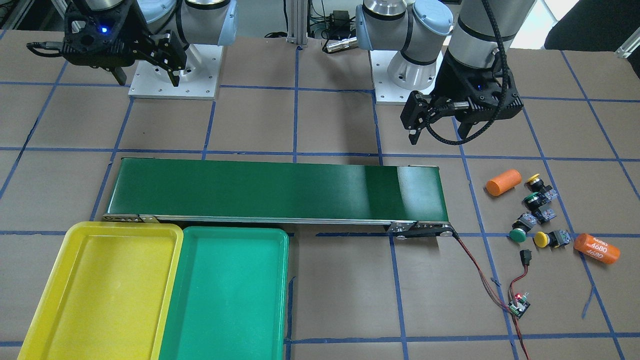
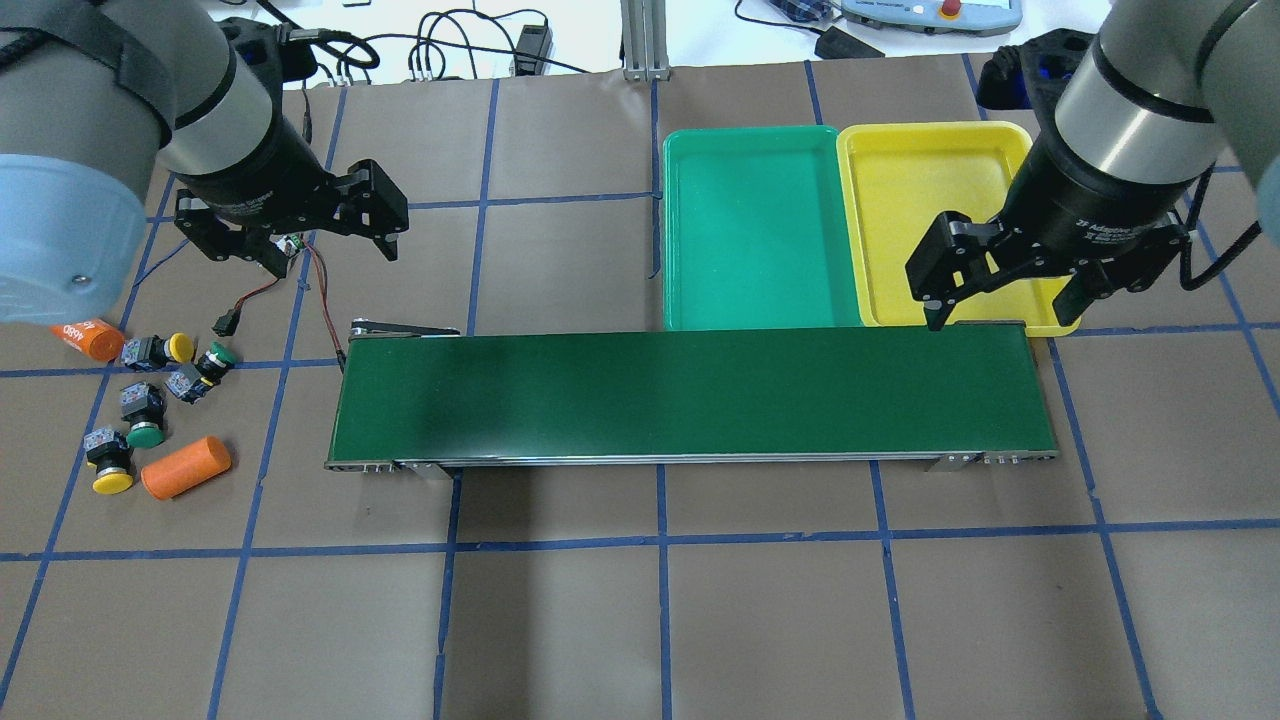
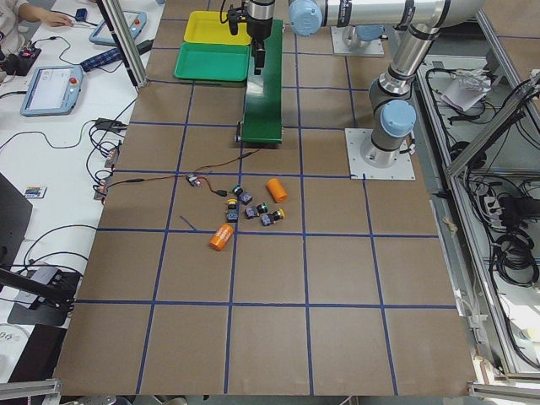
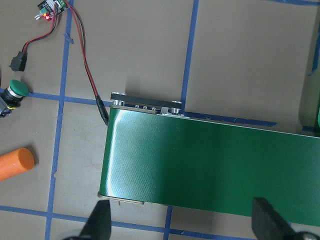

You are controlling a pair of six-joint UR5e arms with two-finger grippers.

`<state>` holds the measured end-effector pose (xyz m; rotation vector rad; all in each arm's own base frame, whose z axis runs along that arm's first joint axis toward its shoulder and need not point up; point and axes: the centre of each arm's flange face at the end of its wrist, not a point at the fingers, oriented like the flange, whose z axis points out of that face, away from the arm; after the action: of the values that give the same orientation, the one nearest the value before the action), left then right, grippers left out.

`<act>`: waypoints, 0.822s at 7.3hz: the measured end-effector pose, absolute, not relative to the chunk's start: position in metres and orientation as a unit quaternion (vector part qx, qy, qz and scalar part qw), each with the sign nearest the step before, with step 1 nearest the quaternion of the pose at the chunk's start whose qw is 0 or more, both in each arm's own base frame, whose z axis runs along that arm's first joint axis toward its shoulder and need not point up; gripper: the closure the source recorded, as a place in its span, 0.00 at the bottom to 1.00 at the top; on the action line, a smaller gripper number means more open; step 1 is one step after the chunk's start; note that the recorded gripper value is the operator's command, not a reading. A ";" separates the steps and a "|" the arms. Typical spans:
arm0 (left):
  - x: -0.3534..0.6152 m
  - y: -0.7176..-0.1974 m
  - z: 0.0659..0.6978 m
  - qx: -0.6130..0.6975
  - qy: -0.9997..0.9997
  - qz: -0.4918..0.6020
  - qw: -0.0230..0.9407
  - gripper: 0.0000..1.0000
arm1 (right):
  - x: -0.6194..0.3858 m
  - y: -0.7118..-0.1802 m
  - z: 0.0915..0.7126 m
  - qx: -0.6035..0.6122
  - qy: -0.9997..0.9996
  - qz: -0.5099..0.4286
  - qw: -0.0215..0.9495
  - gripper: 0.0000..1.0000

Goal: Sort buttons by color to trays
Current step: 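Move the left gripper down to the pile of buttons and cylinders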

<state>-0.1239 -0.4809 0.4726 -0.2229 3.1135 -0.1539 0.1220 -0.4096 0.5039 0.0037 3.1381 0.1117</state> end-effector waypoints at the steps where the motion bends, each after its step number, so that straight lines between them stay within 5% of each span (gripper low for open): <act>1: -0.123 -0.481 0.474 -0.072 0.996 -0.050 0.008 0.00 | 0.122 -0.403 0.506 0.001 0.999 0.044 0.001 0.00; 6: -0.085 -0.483 0.472 -0.105 0.993 -0.050 0.009 0.00 | 0.123 -0.380 0.514 -0.007 0.998 0.059 0.001 0.00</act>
<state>-0.0845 -0.4825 0.4715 -0.3290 3.1023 -0.1556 0.1227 -0.3796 0.5143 -0.0214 3.1335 0.1849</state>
